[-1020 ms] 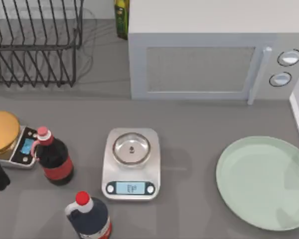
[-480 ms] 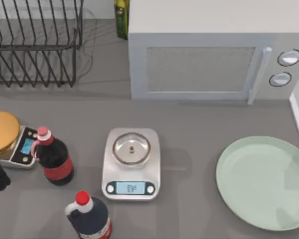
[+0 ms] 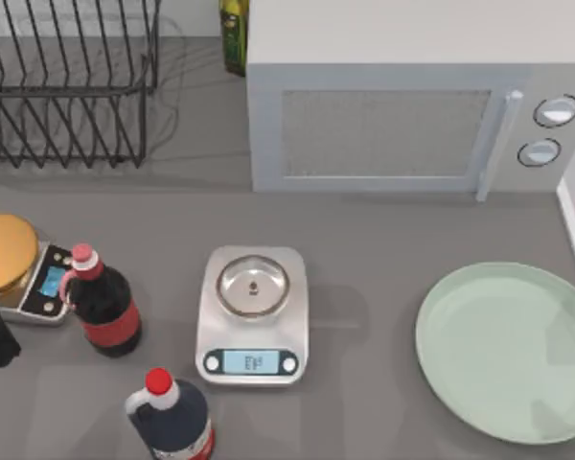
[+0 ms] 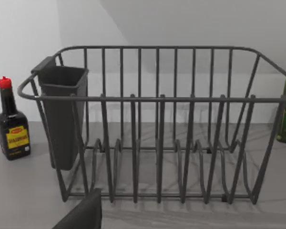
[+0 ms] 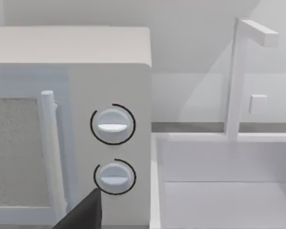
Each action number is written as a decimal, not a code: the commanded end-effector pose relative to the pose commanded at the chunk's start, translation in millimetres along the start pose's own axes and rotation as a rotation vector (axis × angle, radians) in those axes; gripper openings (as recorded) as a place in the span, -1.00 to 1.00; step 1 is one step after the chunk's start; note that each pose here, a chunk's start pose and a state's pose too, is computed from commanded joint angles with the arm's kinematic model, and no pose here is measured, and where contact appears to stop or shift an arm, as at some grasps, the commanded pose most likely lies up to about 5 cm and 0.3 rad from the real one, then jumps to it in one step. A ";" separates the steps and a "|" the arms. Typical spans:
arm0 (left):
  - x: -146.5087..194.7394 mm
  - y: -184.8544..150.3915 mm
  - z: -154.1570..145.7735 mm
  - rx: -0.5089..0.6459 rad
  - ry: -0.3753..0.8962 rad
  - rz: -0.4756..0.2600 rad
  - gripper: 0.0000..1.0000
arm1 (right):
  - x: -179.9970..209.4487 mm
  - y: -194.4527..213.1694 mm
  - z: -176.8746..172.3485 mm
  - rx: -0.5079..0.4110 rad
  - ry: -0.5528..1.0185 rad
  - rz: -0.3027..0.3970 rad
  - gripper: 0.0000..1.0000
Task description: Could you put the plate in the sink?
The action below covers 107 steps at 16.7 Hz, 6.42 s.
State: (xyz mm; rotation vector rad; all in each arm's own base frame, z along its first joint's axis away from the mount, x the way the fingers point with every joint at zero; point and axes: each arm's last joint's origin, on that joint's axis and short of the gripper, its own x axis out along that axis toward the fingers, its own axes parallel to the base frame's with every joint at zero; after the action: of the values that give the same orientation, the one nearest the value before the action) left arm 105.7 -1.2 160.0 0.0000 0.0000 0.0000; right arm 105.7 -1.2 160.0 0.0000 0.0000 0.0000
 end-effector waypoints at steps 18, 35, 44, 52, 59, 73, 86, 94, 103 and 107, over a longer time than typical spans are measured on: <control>0.0 0.0 0.0 0.000 0.000 0.000 1.00 | 52.5 45.2 79.2 0.179 0.660 0.173 1.00; 0.0 0.0 0.0 0.000 0.000 0.000 1.00 | 168.5 204.7 31.0 0.008 1.571 -0.008 1.00; 0.0 0.0 0.0 0.000 0.000 0.000 1.00 | 172.3 206.2 -12.7 0.011 1.569 -0.008 1.00; 0.0 0.0 0.0 0.000 0.000 0.000 1.00 | 168.5 204.7 -71.0 0.008 1.571 -0.008 1.00; 0.0 0.0 0.0 0.000 0.000 0.000 1.00 | 168.5 204.7 -71.0 0.008 1.571 -0.008 0.25; 0.0 0.0 0.0 0.000 0.000 0.000 1.00 | 168.5 204.7 -71.0 0.008 1.571 -0.008 -1.00; 0.0 0.0 0.0 0.000 0.000 0.000 1.00 | 201.0 224.7 69.1 0.037 1.497 0.008 -1.00; 0.0 0.0 0.0 0.000 0.000 0.000 1.00 | 176.6 203.4 204.8 0.047 1.478 0.018 -1.00; 0.0 0.0 0.0 0.000 0.000 0.000 1.00 | 180.1 192.6 211.9 0.037 1.491 0.012 -1.00; 0.0 0.0 0.0 0.000 0.000 0.000 1.00 | 227.1 141.1 206.4 0.034 1.533 -0.024 -1.00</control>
State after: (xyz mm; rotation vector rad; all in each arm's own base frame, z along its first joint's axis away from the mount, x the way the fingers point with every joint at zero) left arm 105.7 -1.2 160.0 0.0000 0.0000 0.0000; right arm 332.8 139.9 366.4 0.0339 1.5326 -0.0236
